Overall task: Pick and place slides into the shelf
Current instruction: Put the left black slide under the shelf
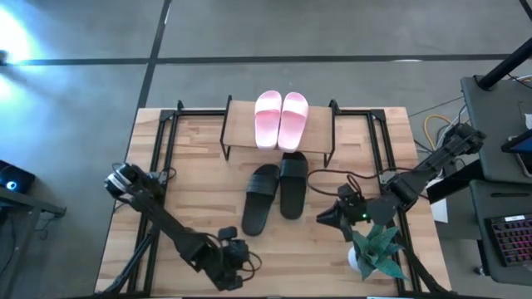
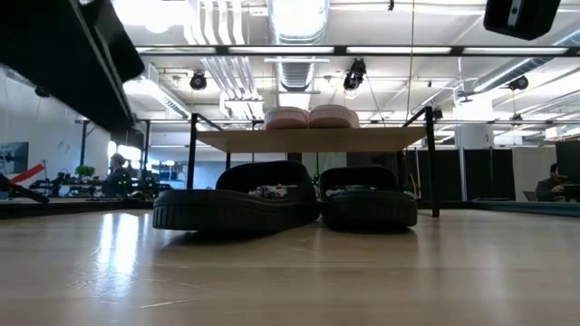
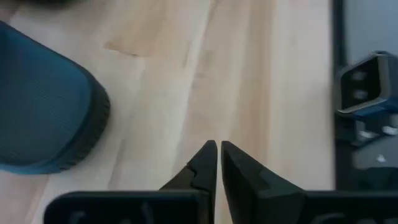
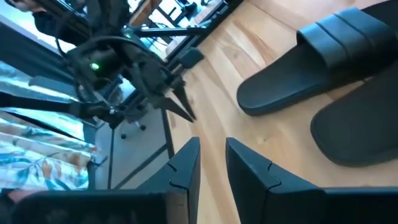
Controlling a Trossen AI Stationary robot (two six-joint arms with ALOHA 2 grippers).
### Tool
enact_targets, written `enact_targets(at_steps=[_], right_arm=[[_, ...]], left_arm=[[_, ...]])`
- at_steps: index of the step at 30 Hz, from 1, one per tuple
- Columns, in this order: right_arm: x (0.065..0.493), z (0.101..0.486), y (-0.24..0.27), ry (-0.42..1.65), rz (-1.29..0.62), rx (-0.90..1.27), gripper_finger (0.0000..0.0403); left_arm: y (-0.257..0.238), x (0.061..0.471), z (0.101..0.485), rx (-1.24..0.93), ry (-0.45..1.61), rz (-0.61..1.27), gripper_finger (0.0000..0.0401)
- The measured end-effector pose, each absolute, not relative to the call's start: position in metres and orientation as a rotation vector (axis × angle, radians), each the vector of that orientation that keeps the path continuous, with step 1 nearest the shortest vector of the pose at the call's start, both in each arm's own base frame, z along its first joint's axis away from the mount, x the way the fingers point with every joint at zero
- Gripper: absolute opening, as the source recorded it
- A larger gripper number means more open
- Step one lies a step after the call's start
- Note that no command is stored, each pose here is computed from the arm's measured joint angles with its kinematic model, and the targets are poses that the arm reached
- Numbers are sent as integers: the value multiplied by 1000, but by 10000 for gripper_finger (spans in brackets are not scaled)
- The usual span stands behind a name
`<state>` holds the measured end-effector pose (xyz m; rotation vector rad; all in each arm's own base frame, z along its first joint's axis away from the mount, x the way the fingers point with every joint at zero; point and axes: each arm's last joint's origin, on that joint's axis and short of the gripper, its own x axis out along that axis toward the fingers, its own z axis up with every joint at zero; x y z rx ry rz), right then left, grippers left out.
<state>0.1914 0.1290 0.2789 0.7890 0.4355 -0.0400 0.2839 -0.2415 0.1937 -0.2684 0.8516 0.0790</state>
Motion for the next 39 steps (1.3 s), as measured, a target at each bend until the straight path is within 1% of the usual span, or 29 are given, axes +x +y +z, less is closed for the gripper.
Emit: enact_targets(at_steps=[9,15,24,28,31,35,37,39], right_arm=[[192,279,129,436,-41,788,68],[192,278,130,437,-46,785,67],[196,272,132,447,-80,807,68],[199,268,134,451,-95,810,67],[200,267,134,456,-106,817,68],[201,265,134,459,-113,824,67],[201,265,135,460,-113,824,68],[201,265,135,459,-113,824,67]], left_arm=[[-215,305,164,-156,898,172,1],[-185,322,162,-46,912,183,0],[-115,352,160,90,947,263,0],[-91,365,164,143,905,263,0],[-74,373,167,152,869,278,0],[-49,376,162,154,894,332,0],[-42,374,159,149,912,348,0],[-43,374,162,98,902,342,0]])
